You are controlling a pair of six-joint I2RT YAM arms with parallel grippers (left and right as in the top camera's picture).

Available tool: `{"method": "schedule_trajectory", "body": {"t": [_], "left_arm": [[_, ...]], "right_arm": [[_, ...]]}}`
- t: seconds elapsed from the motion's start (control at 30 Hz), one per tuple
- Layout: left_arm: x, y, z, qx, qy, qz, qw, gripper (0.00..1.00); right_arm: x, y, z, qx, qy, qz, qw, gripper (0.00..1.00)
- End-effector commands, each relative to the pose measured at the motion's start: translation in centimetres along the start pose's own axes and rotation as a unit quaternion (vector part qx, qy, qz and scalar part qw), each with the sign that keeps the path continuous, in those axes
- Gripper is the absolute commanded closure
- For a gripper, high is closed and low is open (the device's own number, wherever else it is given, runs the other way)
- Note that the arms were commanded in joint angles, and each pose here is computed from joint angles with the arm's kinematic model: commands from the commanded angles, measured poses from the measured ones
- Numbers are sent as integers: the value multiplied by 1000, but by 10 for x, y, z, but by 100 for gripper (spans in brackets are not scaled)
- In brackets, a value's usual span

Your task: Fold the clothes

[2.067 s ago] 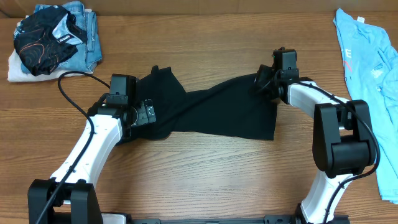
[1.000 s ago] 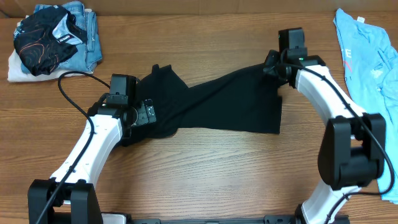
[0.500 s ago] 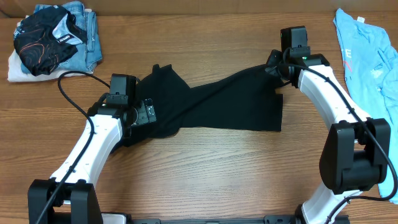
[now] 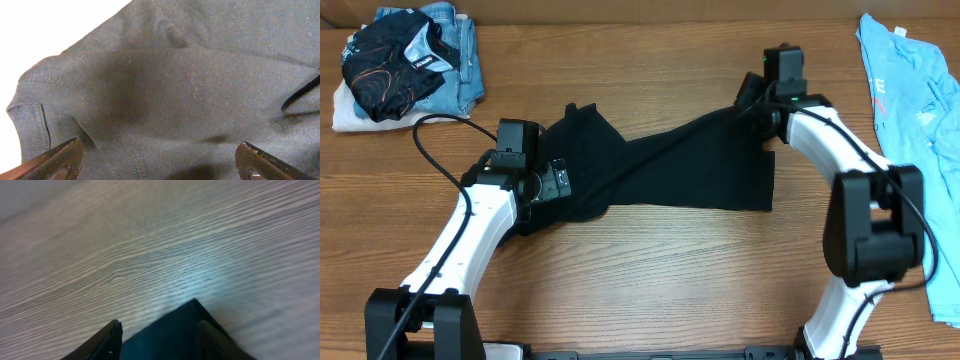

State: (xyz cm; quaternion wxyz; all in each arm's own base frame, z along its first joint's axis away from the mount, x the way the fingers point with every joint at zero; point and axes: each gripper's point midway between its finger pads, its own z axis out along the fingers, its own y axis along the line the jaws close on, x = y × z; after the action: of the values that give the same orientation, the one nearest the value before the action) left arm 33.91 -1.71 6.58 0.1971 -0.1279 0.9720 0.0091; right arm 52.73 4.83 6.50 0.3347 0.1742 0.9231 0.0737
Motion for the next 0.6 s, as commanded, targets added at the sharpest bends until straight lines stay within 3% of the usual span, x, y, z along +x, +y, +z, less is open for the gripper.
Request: {"method": "schedule_trajectory", "body": {"t": [0.0, 0.43, 0.57], "left_arm": [[6, 0, 3, -1, 10, -7, 1000, 0], [4, -1, 3, 1, 5, -7, 1000, 0], [4, -1, 3, 1, 5, -7, 1000, 0]], "right_arm": [[25, -5, 25, 0, 30, 0, 1000, 48], [38, -17, 45, 21, 35, -1, 999, 49], [38, -17, 45, 22, 36, -1, 999, 70]]}}
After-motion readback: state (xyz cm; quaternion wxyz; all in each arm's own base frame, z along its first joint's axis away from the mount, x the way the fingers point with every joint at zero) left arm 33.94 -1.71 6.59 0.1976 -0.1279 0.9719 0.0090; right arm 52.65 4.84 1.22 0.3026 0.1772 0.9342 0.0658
